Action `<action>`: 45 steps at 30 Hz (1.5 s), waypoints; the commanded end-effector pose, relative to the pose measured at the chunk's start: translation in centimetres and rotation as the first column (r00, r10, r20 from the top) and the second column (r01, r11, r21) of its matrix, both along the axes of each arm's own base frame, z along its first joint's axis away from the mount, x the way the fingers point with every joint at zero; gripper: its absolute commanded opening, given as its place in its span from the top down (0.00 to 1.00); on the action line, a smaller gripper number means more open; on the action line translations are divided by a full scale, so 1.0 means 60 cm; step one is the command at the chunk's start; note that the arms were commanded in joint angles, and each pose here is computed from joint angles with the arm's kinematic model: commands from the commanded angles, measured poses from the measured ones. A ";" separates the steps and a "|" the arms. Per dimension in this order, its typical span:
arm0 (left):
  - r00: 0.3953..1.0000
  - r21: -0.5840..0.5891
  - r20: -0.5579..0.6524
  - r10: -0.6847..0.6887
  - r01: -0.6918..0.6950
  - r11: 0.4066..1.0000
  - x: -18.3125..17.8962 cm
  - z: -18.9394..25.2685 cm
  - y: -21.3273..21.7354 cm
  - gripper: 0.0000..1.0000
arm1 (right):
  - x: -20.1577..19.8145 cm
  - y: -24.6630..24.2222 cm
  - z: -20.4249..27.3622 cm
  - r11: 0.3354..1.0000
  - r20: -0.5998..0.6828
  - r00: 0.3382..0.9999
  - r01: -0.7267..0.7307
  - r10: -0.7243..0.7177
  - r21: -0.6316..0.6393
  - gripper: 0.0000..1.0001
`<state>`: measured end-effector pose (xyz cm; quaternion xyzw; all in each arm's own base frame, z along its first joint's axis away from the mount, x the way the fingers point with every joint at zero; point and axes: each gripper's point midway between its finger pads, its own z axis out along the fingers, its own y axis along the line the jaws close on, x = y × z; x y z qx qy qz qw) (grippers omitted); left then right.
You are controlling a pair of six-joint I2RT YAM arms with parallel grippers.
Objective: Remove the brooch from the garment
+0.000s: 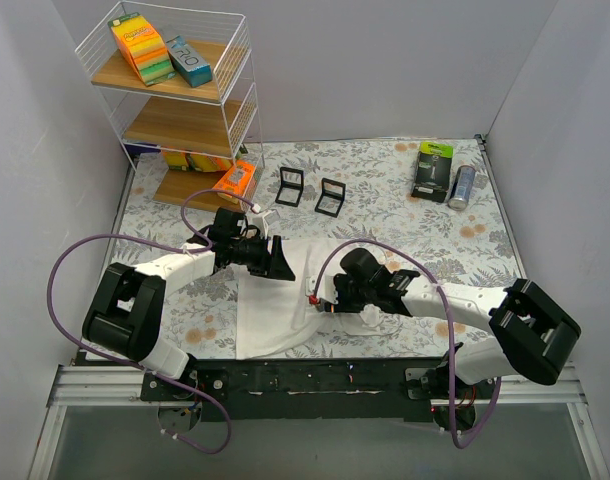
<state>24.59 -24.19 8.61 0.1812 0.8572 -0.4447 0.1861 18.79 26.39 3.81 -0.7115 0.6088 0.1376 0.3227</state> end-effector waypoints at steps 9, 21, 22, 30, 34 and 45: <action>1.000 -0.019 0.020 -0.002 0.002 1.000 0.011 0.006 -0.005 0.48 | 0.053 0.024 0.058 0.995 0.125 0.989 0.076 -0.084 0.063 0.67; 1.000 -0.029 0.014 -0.008 0.008 1.000 0.010 0.005 -0.007 0.48 | 0.070 0.012 0.043 0.994 0.139 0.984 0.111 -0.113 0.023 0.78; 1.000 -0.029 0.012 -0.009 0.009 1.000 0.010 0.004 -0.007 0.48 | 0.071 0.011 0.042 0.993 0.140 0.983 0.115 -0.117 0.022 0.78; 0.999 -0.048 0.020 -0.026 0.027 0.998 0.007 -0.003 -0.010 0.49 | 0.101 -0.014 0.035 0.974 0.079 0.970 0.227 -0.228 0.022 0.89; 0.993 -0.099 0.119 -0.027 0.039 0.994 0.016 0.016 -0.019 0.49 | 0.111 -0.010 0.066 0.959 -0.072 0.963 0.267 -0.261 0.097 0.99; 0.777 -0.061 0.591 -0.217 0.312 0.948 0.035 0.074 -0.114 0.47 | 0.035 -0.001 0.090 0.963 -0.325 0.943 0.146 -0.067 0.225 0.99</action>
